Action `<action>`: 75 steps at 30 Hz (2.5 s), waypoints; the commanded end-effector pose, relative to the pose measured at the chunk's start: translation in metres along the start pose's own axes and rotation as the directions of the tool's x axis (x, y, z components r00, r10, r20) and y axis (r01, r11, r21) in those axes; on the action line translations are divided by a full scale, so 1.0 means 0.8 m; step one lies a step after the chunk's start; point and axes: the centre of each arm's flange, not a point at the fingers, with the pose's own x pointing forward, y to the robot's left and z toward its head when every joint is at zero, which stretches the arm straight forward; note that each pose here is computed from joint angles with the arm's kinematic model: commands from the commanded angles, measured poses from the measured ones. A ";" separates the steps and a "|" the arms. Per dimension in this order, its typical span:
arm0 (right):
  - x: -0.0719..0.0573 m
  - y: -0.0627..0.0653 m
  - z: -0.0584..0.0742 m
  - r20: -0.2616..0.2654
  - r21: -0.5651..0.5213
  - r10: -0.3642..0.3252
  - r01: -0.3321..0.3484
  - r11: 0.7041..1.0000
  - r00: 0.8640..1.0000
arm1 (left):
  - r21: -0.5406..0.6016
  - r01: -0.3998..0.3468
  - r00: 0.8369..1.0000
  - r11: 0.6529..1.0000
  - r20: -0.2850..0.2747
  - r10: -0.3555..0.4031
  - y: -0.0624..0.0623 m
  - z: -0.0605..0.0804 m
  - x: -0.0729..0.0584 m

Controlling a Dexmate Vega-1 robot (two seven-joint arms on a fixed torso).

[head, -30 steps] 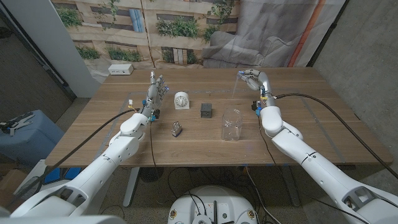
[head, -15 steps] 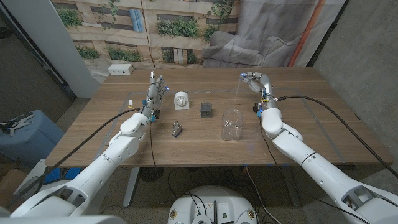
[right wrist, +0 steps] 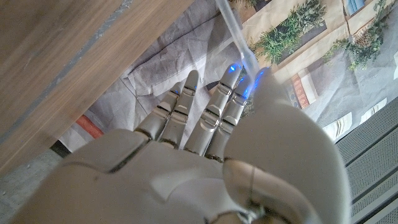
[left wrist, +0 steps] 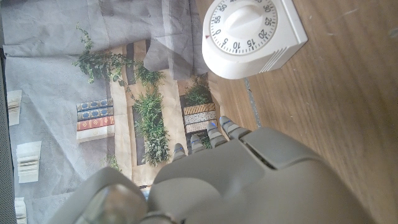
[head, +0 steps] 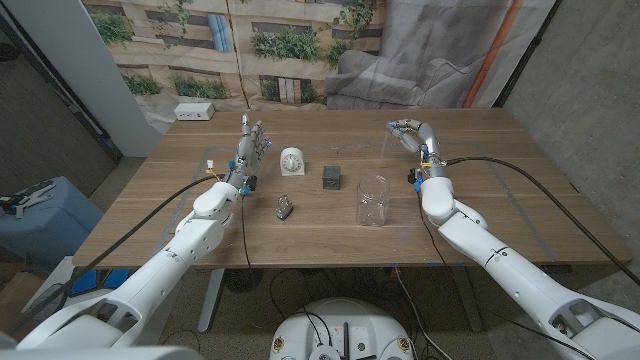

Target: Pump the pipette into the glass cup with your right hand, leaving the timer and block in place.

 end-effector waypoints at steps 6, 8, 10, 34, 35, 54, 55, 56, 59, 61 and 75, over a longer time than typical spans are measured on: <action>0.002 0.003 -0.004 -0.004 -0.009 -0.012 0.012 1.000 1.000 | 0.000 0.000 1.000 1.000 0.000 0.000 0.000 0.000 0.000; 0.004 0.003 -0.004 -0.004 -0.007 -0.010 0.010 1.000 1.000 | 0.000 0.000 1.000 1.000 0.000 0.000 0.000 0.000 0.000; 0.004 0.004 -0.004 -0.005 -0.007 -0.011 0.011 1.000 1.000 | 0.000 0.000 1.000 1.000 0.000 0.000 0.000 0.000 0.000; 0.010 -0.001 -0.005 -0.017 0.005 -0.015 0.015 1.000 1.000 | 0.000 0.000 1.000 1.000 0.000 0.000 0.000 0.000 0.000; 0.009 -0.001 -0.005 -0.018 0.006 -0.016 0.016 1.000 1.000 | 0.000 0.000 1.000 1.000 0.000 0.000 0.000 0.000 0.000; 0.006 -0.001 -0.006 -0.009 -0.006 -0.047 0.047 0.999 0.999 | 0.000 -0.004 1.000 1.000 0.001 0.004 0.000 0.000 0.000; 0.005 -0.001 -0.006 -0.007 -0.006 -0.048 0.048 0.999 0.999 | 0.000 -0.004 1.000 1.000 0.001 0.004 0.000 0.000 0.000; 0.005 -0.001 -0.006 -0.004 -0.005 -0.053 0.053 0.999 0.999 | 0.000 -0.004 1.000 1.000 0.001 0.004 0.000 0.000 0.000; 0.003 0.001 -0.006 0.010 0.000 -0.089 0.089 0.996 0.996 | 0.000 -0.004 1.000 1.000 0.000 0.004 0.000 0.000 0.000; 0.002 0.001 -0.006 0.015 -0.003 -0.100 0.100 0.995 0.995 | 0.000 -0.004 1.000 1.000 0.000 0.004 0.000 0.000 0.000; -0.003 -0.003 -0.005 0.007 -0.008 -0.124 0.124 0.992 0.992 | 0.000 -0.004 1.000 1.000 0.001 0.004 0.000 0.000 0.000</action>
